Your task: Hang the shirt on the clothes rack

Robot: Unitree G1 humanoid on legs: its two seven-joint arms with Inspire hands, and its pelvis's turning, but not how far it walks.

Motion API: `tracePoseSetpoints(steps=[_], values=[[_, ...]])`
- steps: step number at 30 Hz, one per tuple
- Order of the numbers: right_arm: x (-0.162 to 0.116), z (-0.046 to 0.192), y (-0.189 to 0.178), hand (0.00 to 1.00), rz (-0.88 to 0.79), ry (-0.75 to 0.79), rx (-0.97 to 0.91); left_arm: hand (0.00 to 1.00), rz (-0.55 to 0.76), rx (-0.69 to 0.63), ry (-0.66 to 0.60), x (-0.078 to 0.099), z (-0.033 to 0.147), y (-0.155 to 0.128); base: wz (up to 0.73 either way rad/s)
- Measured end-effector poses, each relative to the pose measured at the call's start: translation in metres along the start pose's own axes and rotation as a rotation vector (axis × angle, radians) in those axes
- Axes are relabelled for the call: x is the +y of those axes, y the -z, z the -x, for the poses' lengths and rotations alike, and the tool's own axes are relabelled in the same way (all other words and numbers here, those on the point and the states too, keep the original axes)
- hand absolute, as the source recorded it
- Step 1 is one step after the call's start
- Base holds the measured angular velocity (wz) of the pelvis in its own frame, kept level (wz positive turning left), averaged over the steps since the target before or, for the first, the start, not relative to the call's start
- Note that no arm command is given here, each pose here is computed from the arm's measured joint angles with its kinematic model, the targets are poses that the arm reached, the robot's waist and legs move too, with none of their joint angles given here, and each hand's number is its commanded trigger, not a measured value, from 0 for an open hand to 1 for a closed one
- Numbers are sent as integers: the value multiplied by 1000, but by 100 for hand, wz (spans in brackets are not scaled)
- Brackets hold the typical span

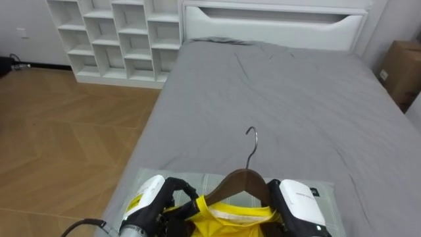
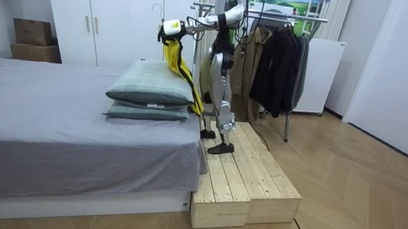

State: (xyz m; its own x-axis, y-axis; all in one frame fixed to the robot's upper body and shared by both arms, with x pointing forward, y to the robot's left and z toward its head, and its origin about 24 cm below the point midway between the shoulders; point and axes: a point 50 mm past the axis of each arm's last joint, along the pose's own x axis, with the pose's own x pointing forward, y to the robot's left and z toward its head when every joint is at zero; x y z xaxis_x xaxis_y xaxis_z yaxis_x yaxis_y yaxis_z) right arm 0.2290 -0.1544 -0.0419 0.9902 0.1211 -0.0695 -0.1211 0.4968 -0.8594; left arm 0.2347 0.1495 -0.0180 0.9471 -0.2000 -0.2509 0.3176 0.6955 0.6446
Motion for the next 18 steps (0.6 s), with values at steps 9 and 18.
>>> tracePoseSetpoints(steps=[9, 18], values=[[0, 0, 0, 100, 33, -5, -13, 0, 37, 16, 8, 0, 0, 4, 0], [1, 0, 0, 100, 68, -12, -24, 0, 54, 26, -9, 5, 1, 7, 0]])
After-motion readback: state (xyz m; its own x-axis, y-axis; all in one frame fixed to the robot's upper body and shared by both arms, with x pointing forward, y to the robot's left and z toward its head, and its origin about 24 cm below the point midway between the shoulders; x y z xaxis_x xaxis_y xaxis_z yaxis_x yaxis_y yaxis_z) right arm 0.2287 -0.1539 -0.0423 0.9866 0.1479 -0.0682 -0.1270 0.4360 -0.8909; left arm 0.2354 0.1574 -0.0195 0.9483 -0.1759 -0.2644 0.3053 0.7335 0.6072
